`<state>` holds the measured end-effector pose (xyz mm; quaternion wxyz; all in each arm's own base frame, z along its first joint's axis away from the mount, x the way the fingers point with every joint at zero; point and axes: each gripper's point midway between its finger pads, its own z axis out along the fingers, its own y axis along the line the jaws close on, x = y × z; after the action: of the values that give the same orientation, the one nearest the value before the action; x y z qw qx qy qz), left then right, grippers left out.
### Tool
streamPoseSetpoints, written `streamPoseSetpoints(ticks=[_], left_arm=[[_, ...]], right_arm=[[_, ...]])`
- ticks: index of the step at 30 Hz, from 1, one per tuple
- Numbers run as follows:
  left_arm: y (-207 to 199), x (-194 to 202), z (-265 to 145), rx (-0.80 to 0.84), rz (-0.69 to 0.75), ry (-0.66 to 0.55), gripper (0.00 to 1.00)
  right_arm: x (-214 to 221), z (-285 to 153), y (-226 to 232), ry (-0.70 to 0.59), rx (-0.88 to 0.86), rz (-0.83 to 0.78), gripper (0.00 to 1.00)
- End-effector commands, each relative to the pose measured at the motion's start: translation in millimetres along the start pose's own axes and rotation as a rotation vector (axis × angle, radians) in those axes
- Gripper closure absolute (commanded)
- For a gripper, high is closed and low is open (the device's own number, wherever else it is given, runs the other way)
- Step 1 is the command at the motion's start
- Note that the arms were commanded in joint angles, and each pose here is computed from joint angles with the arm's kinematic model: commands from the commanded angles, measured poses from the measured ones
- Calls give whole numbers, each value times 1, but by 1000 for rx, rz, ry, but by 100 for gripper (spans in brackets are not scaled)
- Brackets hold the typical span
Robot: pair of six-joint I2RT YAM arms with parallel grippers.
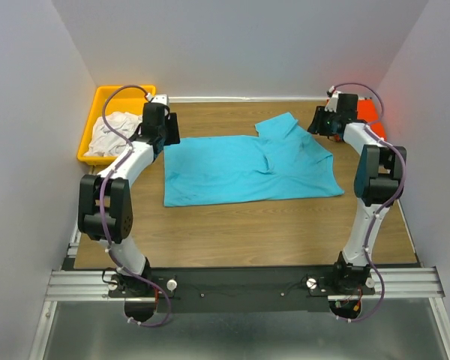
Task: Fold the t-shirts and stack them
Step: Fold the tshirt
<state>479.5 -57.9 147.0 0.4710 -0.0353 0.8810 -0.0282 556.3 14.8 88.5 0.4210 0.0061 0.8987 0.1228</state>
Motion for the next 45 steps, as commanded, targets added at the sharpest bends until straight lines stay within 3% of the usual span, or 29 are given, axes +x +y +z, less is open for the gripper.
streamPoseSetpoints(ticks=[1, 14, 20, 27, 35, 45], left_arm=[[11, 3, 11, -51, 24, 33, 31], [11, 27, 31, -50, 35, 108, 31], [12, 29, 39, -51, 24, 120, 31], [15, 36, 48, -55, 16, 146, 32], [23, 41, 62, -73, -16, 183, 35], [28, 38, 90, -85, -51, 208, 46]], right_arm=[[19, 20, -2, 64, -49, -38, 50], [23, 53, -6, 77, -76, -37, 51], [37, 56, -3, 109, -109, -32, 63], [56, 55, -9, 154, -88, -51, 65], [53, 54, -35, 149, 44, -44, 94], [52, 47, -37, 148, 57, -67, 97]])
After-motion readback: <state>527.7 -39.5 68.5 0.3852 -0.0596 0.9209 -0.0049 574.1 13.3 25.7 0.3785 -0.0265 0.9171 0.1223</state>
